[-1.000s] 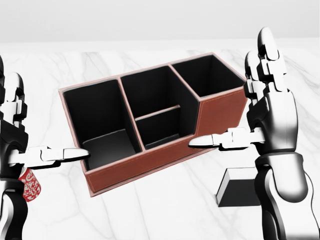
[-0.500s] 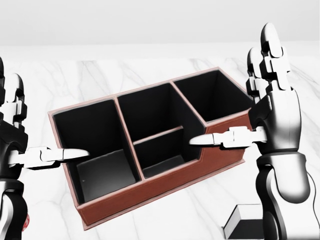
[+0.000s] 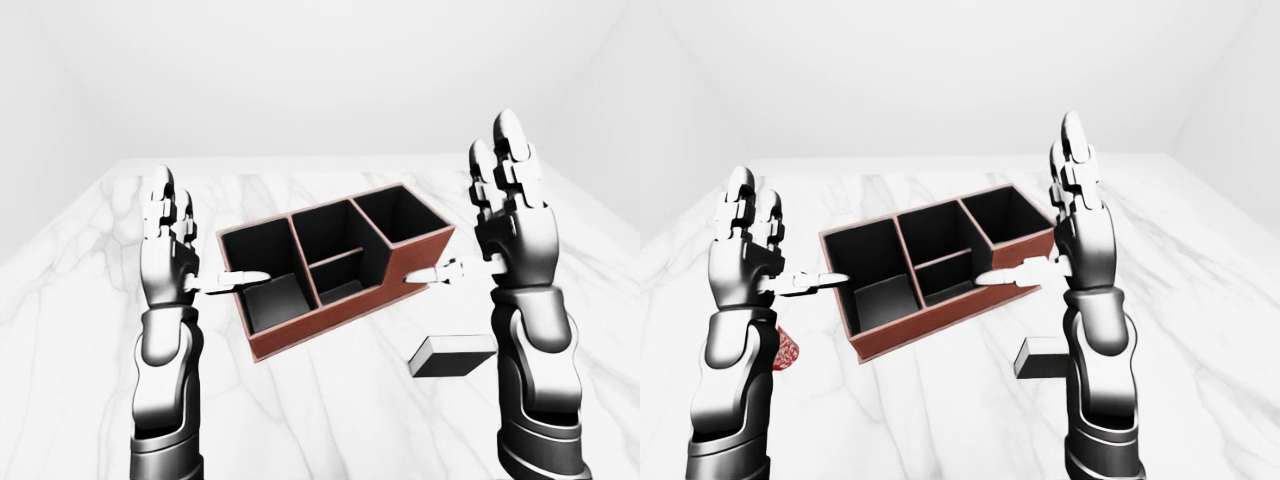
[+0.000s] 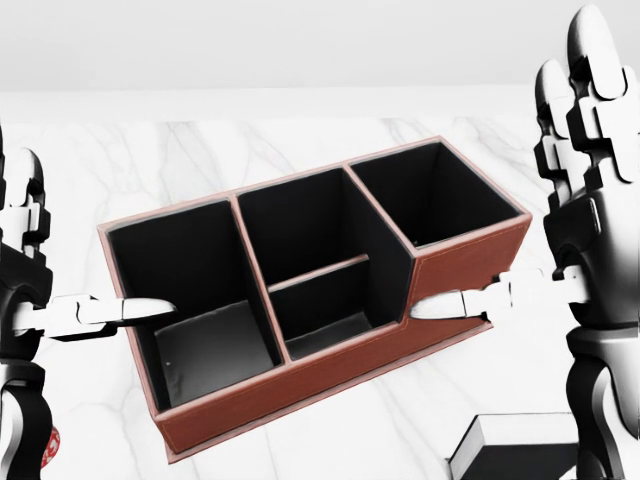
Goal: Pick up the book and place it in the left compartment of the caddy.
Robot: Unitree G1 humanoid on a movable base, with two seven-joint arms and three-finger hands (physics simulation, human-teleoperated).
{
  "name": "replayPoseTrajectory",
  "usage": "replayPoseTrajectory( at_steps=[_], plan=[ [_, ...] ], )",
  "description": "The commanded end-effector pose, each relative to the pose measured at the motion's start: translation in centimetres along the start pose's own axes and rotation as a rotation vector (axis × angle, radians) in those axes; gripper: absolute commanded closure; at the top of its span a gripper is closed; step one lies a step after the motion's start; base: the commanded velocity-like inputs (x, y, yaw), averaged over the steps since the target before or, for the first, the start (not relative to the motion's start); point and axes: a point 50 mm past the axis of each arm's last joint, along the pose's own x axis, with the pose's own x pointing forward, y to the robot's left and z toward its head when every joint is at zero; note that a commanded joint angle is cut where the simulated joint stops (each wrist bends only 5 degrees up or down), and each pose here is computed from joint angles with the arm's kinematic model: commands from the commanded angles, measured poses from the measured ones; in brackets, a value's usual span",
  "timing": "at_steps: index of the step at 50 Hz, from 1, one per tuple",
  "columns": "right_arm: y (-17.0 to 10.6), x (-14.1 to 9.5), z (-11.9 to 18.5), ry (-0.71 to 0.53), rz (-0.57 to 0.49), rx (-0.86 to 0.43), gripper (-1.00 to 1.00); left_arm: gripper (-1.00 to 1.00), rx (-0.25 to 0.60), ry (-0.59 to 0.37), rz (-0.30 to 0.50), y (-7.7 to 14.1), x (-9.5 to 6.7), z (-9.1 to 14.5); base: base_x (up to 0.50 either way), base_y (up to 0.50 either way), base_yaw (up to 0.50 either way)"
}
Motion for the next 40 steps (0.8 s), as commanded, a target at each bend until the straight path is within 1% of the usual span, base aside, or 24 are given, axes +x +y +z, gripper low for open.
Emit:
replayPoseTrajectory(
  at_steps=[1, 5, 7, 11, 12, 16, 20, 22, 24, 29, 40],
  plan=[
    [-1.0, -1.9, 2.8, -0.06, 0.123, -0.194, -1.0, -1.0, -0.004, 0.002, 0.002, 0.0, -0.1, 0.0, 0.0, 0.0, 0.0],
    [-1.3, -3.0, 3.5, -0.038, 0.181, -0.302, -1.0, -1.0, -0.005, -0.001, 0.002, 0.0, 0.0, 0.0, 0.0, 0.0, 0.0],
    [-1.4, -4.0, 3.6, 0.007, 0.23, -0.379, -1.0, -1.0, -0.001, -0.01, 0.002, 0.0, 0.1, 0.2, 0.0, 0.0, 0.0],
    [-1.9, -5.0, 3.2, 0.087, 0.267, -0.453, -1.0, -1.0, -0.001, -0.011, 0.006, 0.0, 0.1, 0.2, 0.0, 0.0, 0.0],
    [-1.9, -5.1, 3.2, 0.092, 0.268, -0.456, -1.0, -1.0, -0.001, -0.011, 0.006, 0.0, 0.1, 0.2, 0.0, 0.0, 0.0],
    [-2.3, -6.5, 2.3, 0.205, 0.311, -0.498, -1.0, -1.0, -0.004, -0.005, 0.01, 0.1, 0.1, 0.1, 0.0, 0.0, 0.0],
    [-2.4, -7.2, 1.8, 0.269, 0.335, -0.517, -1.0, -1.0, -0.004, 0.002, 0.011, 0.1, 0.1, -0.1, 0.0, 0.0, 0.0],
    [-2.6, -7.6, 1.7, 0.292, 0.319, -0.525, -1.0, -1.0, -0.003, 0.001, 0.011, 0.1, 0.1, 0.0, 0.0, 0.0, 0.0],
    [-2.8, -8.1, 1.2, 0.34, 0.312, -0.538, -1.0, -1.0, -0.001, -0.005, 0.014, 0.2, 0.1, 0.1, 0.0, 0.0, 0.0],
    [-2.6, -8.3, 1.2, 0.363, 0.3, -0.56, -1.0, -1.0, 0.0, -0.006, 0.014, 0.2, 0.2, 0.1, 0.0, 0.0, 0.0],
    [-3.8, -10.0, 0.3, 0.477, 0.243, -0.565, -1.0, -1.0, 0.0, 0.007, 0.008, -0.1, 0.1, -0.2, 0.0, 0.0, 0.0]
  ],
)
